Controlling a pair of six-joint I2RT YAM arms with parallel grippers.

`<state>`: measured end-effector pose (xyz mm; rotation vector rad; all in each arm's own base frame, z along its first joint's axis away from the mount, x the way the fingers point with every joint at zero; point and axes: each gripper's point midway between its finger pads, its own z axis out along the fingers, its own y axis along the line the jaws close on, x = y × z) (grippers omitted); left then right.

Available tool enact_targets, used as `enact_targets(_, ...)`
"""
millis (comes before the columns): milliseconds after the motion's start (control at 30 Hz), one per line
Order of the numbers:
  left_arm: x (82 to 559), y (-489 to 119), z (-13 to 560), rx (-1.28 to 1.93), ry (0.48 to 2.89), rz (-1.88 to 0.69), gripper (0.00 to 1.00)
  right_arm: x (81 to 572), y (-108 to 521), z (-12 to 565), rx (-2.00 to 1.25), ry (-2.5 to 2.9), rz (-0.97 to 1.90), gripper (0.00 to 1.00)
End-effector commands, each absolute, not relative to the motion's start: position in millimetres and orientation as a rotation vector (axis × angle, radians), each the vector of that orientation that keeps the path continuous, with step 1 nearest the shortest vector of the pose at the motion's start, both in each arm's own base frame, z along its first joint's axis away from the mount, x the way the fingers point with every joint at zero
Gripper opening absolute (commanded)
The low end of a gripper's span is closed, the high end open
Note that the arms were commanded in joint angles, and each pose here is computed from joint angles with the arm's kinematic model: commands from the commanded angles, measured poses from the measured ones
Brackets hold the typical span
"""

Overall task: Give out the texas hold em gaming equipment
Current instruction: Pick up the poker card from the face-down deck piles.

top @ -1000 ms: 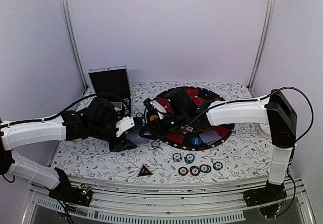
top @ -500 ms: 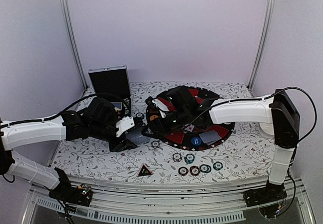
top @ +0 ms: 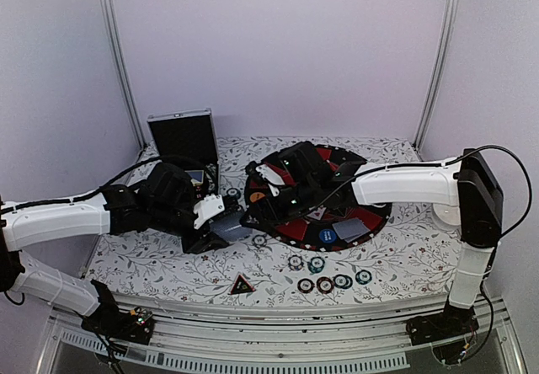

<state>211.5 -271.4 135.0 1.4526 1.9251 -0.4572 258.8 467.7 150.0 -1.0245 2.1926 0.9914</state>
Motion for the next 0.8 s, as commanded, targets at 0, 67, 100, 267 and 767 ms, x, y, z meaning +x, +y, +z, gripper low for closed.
enact_targets(0,215,-272,142,1.426,1.901,-0.47,0.48,267,462,172,-1.011,2.16,0.946,0.83)
enact_targets(67,215,-272,142,1.427,1.902,-0.472,0.48,267,462,174,-1.016,2.157,0.948,0.83)
enact_targets(100,215,-272,141,1.428,1.902,-0.472,0.48,266,463,177,-1.021,2.152,0.956,0.83)
enact_targets(267,214,-273,141,1.43,1.906,-0.476,0.48,251,467,200,-1.081,2.079,1.067,0.73)
enact_targets(767,214,-272,143,1.426,1.898,-0.479,0.48,240,475,200,-1.102,2.088,1.181,0.25)
